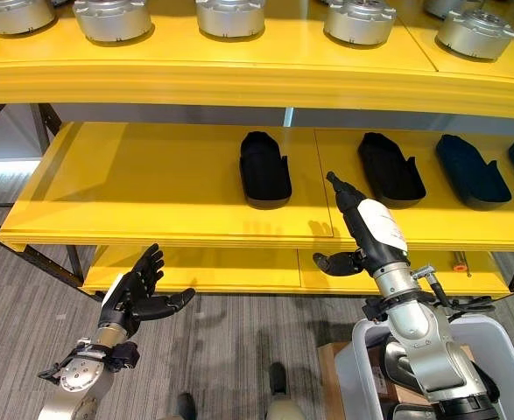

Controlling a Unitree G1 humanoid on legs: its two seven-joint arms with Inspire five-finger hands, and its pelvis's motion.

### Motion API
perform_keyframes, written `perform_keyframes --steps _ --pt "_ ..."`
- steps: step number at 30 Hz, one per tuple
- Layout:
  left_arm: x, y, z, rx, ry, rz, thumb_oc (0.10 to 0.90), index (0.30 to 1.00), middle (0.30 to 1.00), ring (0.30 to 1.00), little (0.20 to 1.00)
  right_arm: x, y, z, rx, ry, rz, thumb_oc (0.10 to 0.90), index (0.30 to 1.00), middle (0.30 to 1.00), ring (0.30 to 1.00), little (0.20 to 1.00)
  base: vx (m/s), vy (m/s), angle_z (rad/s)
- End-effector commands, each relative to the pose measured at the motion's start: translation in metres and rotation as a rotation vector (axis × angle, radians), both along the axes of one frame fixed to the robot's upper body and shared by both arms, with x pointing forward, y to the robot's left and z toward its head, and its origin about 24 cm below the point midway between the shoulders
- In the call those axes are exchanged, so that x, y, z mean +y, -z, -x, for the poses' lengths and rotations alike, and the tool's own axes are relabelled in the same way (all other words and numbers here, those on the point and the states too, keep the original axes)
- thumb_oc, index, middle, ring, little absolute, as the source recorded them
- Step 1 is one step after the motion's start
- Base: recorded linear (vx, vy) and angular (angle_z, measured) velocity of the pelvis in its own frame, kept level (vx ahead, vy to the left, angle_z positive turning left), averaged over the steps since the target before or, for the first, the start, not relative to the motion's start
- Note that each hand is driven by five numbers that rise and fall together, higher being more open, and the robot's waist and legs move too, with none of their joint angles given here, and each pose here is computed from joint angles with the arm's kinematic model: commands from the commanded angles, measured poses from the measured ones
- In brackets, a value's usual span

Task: Move parts from the plastic box to the shelf.

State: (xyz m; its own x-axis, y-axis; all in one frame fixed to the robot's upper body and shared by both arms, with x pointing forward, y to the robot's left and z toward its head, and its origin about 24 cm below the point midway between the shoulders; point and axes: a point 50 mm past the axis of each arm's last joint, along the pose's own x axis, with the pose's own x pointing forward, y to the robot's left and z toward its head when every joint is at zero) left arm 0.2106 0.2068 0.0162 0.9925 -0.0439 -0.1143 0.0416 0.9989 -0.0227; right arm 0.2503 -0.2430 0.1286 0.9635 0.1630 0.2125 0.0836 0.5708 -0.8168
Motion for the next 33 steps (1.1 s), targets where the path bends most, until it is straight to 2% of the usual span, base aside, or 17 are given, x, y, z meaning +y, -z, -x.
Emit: perform_keyframes --steps 1,19,33 --pt "0.006 -0.033 -0.013 -0.181 0.02 -0.071 0.9 1.0 1.0 1.0 1.0 0.0 -0.043 -0.002 -0.211 -0.038 0.05 0.9 1.0 1.0 1.0 1.0 0.0 0.0 0.0" --pt "0.006 -0.036 -0.014 -0.193 0.021 -0.075 0.9 1.0 1.0 1.0 1.0 0.004 -0.036 -0.005 -0.166 -0.064 0.062 0.9 1.0 1.0 1.0 1.0 0.0 0.0 0.0" --pt "0.005 -0.035 -0.014 -0.182 0.047 -0.083 0.9 1.0 1.0 1.0 1.0 0.016 -0.043 -0.024 -0.073 -0.17 0.2 0.9 1.0 1.0 1.0 1.0 0.0 0.0 0.02"
